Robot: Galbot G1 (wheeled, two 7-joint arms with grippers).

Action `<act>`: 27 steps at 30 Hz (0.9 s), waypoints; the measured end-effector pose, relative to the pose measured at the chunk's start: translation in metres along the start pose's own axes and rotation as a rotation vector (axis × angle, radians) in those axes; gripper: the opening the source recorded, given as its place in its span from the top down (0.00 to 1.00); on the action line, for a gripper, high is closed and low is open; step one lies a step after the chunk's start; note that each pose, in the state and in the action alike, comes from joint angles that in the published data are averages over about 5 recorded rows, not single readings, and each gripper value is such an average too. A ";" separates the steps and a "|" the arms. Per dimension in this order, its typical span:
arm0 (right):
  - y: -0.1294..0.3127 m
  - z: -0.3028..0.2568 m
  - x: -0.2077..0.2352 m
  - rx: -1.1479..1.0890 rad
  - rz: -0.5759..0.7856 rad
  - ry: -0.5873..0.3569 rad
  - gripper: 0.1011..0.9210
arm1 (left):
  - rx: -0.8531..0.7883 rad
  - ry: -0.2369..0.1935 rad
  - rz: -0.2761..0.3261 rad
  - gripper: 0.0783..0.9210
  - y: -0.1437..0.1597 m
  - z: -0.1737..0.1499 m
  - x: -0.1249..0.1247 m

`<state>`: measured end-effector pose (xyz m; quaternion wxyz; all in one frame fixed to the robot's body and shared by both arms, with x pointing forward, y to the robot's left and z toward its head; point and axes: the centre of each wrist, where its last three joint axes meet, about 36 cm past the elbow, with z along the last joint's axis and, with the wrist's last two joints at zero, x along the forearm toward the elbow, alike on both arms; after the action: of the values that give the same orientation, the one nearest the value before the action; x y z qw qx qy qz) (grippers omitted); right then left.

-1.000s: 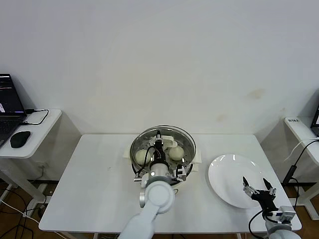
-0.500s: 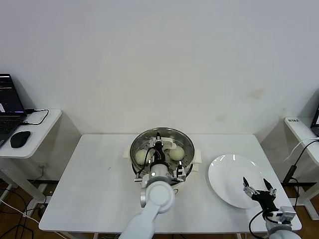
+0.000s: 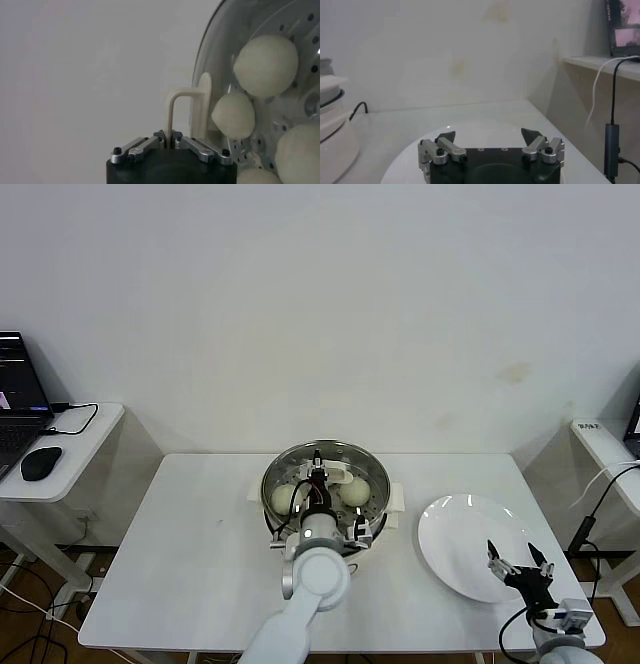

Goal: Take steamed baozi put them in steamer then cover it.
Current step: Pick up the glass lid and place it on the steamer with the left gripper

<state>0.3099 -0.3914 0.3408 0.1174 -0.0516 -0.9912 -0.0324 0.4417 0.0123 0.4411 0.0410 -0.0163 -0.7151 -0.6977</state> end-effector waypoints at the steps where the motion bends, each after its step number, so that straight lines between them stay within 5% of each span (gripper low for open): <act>1: 0.000 0.000 0.000 0.000 0.000 0.000 0.12 | 0.000 -0.001 0.000 0.92 0.000 0.000 0.000; 27: -0.001 0.001 0.001 0.000 0.000 -0.001 0.12 | -0.005 -0.011 0.005 0.92 -0.006 0.001 0.001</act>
<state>0.3085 -0.3919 0.3398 0.1167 -0.0518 -0.9913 -0.0322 0.4407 0.0134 0.4351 0.0390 -0.0221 -0.7135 -0.6992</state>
